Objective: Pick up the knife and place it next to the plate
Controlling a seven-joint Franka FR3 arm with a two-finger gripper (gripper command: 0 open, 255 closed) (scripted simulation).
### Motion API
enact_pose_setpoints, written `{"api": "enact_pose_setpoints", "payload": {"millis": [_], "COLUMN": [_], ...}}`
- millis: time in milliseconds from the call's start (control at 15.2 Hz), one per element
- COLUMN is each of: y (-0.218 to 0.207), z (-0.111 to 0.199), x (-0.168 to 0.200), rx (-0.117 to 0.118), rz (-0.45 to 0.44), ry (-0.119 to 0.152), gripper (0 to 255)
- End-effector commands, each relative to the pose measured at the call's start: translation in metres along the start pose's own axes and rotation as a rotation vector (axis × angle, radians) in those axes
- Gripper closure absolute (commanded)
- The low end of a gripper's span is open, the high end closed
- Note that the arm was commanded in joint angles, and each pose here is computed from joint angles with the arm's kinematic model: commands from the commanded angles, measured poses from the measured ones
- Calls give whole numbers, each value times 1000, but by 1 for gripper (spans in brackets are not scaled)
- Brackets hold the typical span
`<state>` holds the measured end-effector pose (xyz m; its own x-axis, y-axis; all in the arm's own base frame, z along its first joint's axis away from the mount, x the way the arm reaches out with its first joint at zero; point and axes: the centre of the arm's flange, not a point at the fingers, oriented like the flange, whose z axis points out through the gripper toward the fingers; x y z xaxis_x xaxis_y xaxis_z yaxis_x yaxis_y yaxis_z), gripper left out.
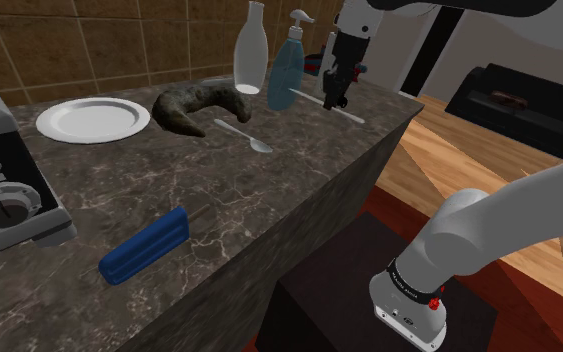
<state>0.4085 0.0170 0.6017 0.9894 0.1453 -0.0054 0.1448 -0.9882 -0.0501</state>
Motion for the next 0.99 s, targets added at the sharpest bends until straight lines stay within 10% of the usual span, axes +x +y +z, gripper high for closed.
{"api": "enact_pose_setpoints", "payload": {"millis": [0, 924], "y": [-13, -195], "z": [-3, 6], "x": [2, 33], "rx": [0, 0], "rz": [0, 0], "ry": [0, 0], "gripper": [255, 255]}}
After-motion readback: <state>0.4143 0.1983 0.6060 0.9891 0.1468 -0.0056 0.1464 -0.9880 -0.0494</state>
